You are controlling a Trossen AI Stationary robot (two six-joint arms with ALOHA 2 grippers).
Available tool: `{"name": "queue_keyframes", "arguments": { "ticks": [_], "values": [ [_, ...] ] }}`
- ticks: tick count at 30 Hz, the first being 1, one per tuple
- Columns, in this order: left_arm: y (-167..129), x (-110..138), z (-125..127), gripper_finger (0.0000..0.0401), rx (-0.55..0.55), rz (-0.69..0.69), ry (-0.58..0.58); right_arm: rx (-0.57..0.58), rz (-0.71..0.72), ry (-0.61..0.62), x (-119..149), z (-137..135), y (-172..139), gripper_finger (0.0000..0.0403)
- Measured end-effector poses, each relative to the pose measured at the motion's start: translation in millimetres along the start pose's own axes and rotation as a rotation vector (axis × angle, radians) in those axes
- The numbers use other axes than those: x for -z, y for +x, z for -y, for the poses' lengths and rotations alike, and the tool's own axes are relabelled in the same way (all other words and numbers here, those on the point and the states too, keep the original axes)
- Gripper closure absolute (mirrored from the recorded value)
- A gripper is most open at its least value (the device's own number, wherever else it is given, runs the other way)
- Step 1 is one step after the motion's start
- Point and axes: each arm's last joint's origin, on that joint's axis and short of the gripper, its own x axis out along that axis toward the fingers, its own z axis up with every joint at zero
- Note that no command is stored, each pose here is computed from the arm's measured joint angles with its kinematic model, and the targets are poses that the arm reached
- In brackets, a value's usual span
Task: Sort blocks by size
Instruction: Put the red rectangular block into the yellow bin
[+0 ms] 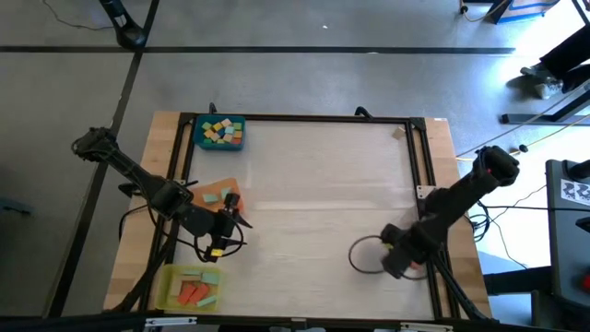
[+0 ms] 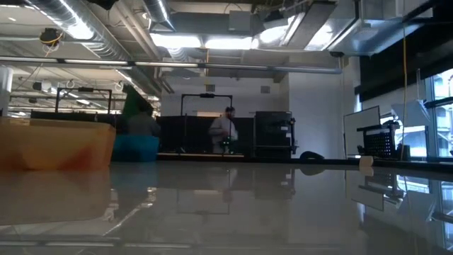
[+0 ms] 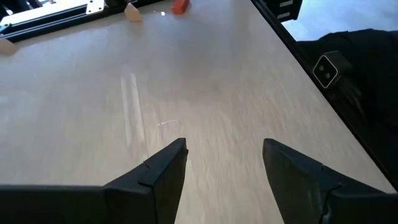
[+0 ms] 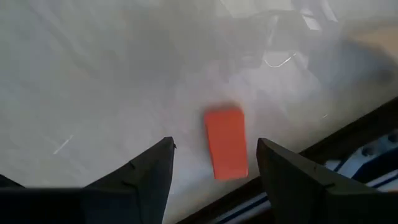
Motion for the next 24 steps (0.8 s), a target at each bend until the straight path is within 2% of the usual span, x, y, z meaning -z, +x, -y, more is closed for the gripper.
{"name": "queue_keyframes", "arguments": {
  "ticks": [7, 12, 16, 21, 24],
  "values": [
    [0, 0, 0, 0.0201, 0.000, -0.001, 0.008, 0.032, 0.060, -0.041, 25, 3, 16, 0.0175],
    [0, 0, 0, 0.0201, 0.000, -0.001, 0.012, -0.029, 0.041, -0.081, 29, 8, 44, 0.0175],
    [1, 0, 1, 0.0201, 0.000, -0.001, -0.010, 0.017, 0.002, -0.077, 30, 21, 59, 0.0175],
    [8, 1, 3, 0.0201, -0.002, -0.021, -0.002, 0.017, 0.002, -0.081, 29, 24, 62, 0.0176],
    [12, 3, 4, 0.0201, -0.005, -0.041, 0.007, 0.012, -0.002, -0.079, 29, 24, 62, 0.0190]
  ]
}}
